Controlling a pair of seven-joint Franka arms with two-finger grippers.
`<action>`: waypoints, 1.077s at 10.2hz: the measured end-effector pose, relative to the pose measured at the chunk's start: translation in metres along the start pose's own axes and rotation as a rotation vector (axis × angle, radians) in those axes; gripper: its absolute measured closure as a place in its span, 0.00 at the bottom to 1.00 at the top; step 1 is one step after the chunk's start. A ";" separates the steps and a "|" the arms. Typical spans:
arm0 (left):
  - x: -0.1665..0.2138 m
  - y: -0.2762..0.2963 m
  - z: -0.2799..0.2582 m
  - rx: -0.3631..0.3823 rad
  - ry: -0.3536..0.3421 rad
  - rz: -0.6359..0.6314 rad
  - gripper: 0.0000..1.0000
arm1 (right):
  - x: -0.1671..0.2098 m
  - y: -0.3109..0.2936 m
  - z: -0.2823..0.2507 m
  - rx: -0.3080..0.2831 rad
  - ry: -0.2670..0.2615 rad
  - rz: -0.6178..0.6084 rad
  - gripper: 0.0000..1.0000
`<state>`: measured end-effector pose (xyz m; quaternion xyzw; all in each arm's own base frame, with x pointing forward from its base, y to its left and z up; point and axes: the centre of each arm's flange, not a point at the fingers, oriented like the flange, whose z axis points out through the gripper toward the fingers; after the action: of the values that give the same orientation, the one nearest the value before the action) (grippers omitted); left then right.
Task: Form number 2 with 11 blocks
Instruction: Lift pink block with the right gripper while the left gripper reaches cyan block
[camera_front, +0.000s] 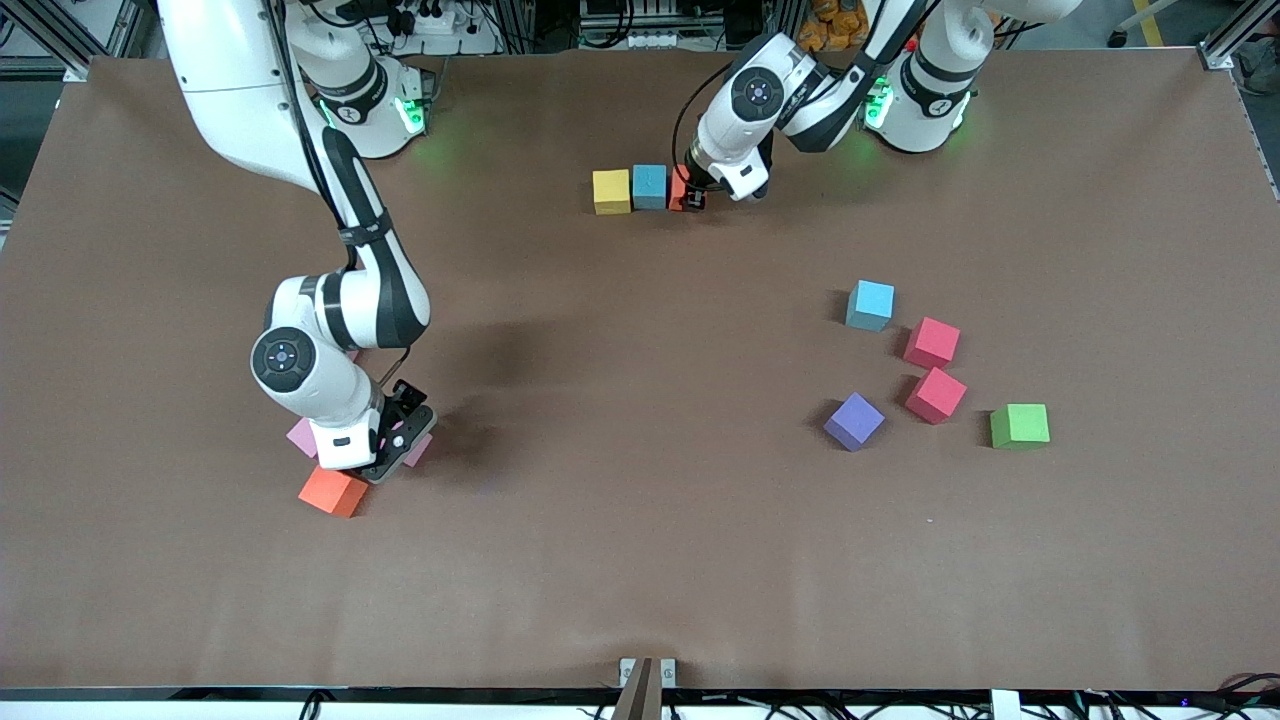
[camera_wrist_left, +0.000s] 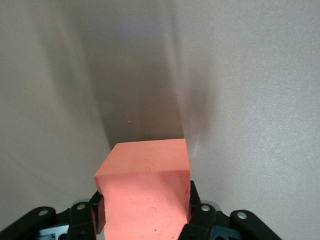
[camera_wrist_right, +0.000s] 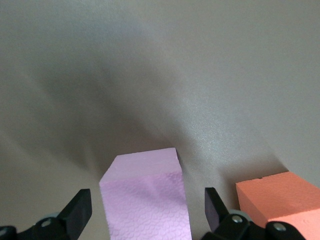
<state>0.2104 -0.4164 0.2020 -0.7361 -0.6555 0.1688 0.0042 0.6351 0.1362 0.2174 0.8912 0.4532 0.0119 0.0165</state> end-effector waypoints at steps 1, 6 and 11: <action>0.001 0.000 0.001 0.003 -0.002 -0.008 0.27 | -0.001 0.001 0.002 -0.002 0.001 -0.004 0.00; -0.002 0.003 -0.002 -0.007 -0.013 -0.012 0.00 | -0.008 0.009 0.013 -0.011 -0.002 -0.006 0.00; -0.024 0.018 -0.048 -0.110 -0.076 0.005 0.00 | -0.007 0.008 0.013 -0.006 -0.001 -0.005 0.41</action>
<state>0.2378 -0.4323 0.2491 -0.7299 -0.6616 0.1603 -0.0618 0.6378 0.1256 0.2042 0.8900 0.4554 0.0125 0.0194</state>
